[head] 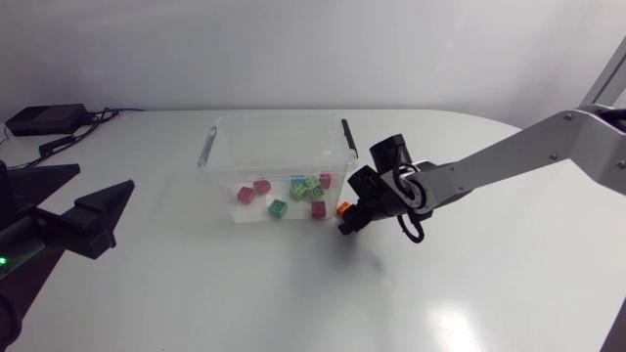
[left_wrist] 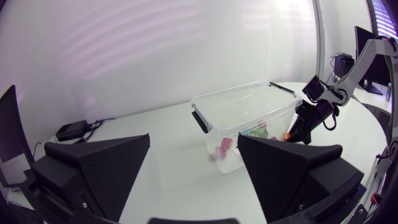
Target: Place the duplo bricks in the container
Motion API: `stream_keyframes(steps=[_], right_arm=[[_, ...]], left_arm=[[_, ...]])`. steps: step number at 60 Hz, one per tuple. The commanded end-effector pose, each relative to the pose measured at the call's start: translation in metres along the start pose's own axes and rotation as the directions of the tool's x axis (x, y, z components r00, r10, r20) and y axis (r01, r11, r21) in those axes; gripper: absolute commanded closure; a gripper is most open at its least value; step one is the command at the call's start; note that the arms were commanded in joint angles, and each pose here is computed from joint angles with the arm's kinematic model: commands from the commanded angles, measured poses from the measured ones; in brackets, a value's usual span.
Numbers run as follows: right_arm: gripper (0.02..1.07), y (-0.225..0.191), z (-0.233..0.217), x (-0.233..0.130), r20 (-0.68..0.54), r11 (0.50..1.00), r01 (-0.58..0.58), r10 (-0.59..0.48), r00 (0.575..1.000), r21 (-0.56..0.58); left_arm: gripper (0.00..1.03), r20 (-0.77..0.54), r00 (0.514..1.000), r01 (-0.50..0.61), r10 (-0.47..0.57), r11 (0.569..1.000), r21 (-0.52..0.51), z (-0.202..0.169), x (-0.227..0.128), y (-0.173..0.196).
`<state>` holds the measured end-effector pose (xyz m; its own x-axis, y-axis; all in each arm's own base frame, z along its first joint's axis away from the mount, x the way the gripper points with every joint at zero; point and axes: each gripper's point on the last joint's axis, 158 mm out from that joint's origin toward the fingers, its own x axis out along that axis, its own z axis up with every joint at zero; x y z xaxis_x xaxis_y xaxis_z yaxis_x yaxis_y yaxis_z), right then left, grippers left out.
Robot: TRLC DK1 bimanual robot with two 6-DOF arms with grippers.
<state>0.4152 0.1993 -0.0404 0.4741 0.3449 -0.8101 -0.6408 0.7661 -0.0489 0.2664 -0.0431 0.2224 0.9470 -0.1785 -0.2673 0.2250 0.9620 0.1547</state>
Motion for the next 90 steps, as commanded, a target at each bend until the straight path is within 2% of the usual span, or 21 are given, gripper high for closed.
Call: stream_keyframes(steps=[1, 7, 18, 28, 36, 50, 63, 67, 71, 76, 78, 82, 90], right_arm=[[0.89, -0.001, -0.013, -0.004, -0.019, 1.0, 0.004, -0.004, 1.0, -0.011], [0.9, -0.006, -0.011, -0.025, 0.015, 1.0, 0.021, -0.021, 1.0, -0.006], [0.9, -0.007, 0.016, -0.09, 0.117, 0.998, 0.058, -0.056, 0.991, -0.012], [0.9, -0.002, 0.055, -0.147, 0.205, 0.997, 0.071, -0.069, 0.976, 0.0], [0.9, 0.007, 0.091, -0.175, 0.264, 0.998, 0.063, -0.063, 0.962, 0.009], [0.89, 0.026, 0.147, -0.183, 0.325, 0.998, 0.064, -0.059, 0.944, -0.003], [0.85, 0.037, 0.164, -0.14, 0.284, 0.997, 0.076, -0.067, 0.956, -0.018], [0.8, 0.034, 0.166, -0.129, 0.277, 0.995, 0.095, -0.087, 0.957, -0.016], [0.61, 0.031, 0.167, -0.119, 0.263, 0.992, 0.126, -0.119, 0.957, -0.011], [0.27, 0.025, 0.167, -0.119, 0.26, 0.986, 0.164, -0.161, 0.952, 0.011], [0.2, 0.023, 0.166, -0.122, 0.261, 0.984, 0.176, -0.175, 0.949, 0.02], [0.17, 0.021, 0.165, -0.135, 0.281, 0.982, 0.188, -0.188, 0.941, 0.028], [0.17, 0.015, 0.16, -0.173, 0.346, 0.976, 0.212, -0.216, 0.913, 0.051]], left_arm=[[0.05, -0.016, 1.0, -0.013, 0.013, 1.0, -0.011, -0.01, 0.001, 0.002], [0.05, -0.005, 1.0, -0.018, 0.018, 1.0, -0.01, -0.008, -0.003, 0.003], [0.05, 0.008, 1.0, -0.028, 0.028, 1.0, -0.012, -0.011, -0.012, 0.003], [0.05, 0.013, 0.998, -0.062, 0.062, 0.998, -0.02, -0.015, -0.017, 0.01], [0.05, 0.017, 0.997, -0.074, 0.074, 0.997, -0.017, -0.015, -0.019, 0.013], [0.05, 0.032, 0.995, -0.099, 0.1, 0.995, -0.008, -0.019, -0.021, 0.017], [0.05, 0.052, 0.992, -0.116, 0.116, 0.993, 0.007, -0.021, -0.021, 0.02], [0.05, 0.056, 0.991, -0.119, 0.118, 0.993, 0.01, -0.022, -0.021, 0.02], [0.05, 0.064, 0.989, -0.135, 0.133, 0.991, 0.012, -0.021, -0.023, 0.024], [0.05, 0.073, 0.985, -0.155, 0.153, 0.988, 0.014, -0.021, -0.025, 0.028], [0.05, 0.08, 0.984, -0.16, 0.158, 0.987, 0.017, -0.021, -0.027, 0.028], [0.05, 0.091, 0.981, -0.172, 0.169, 0.985, 0.026, -0.021, -0.029, 0.03], [0.05, 0.102, 0.977, -0.191, 0.187, 0.981, 0.03, -0.022, -0.033, 0.033]])
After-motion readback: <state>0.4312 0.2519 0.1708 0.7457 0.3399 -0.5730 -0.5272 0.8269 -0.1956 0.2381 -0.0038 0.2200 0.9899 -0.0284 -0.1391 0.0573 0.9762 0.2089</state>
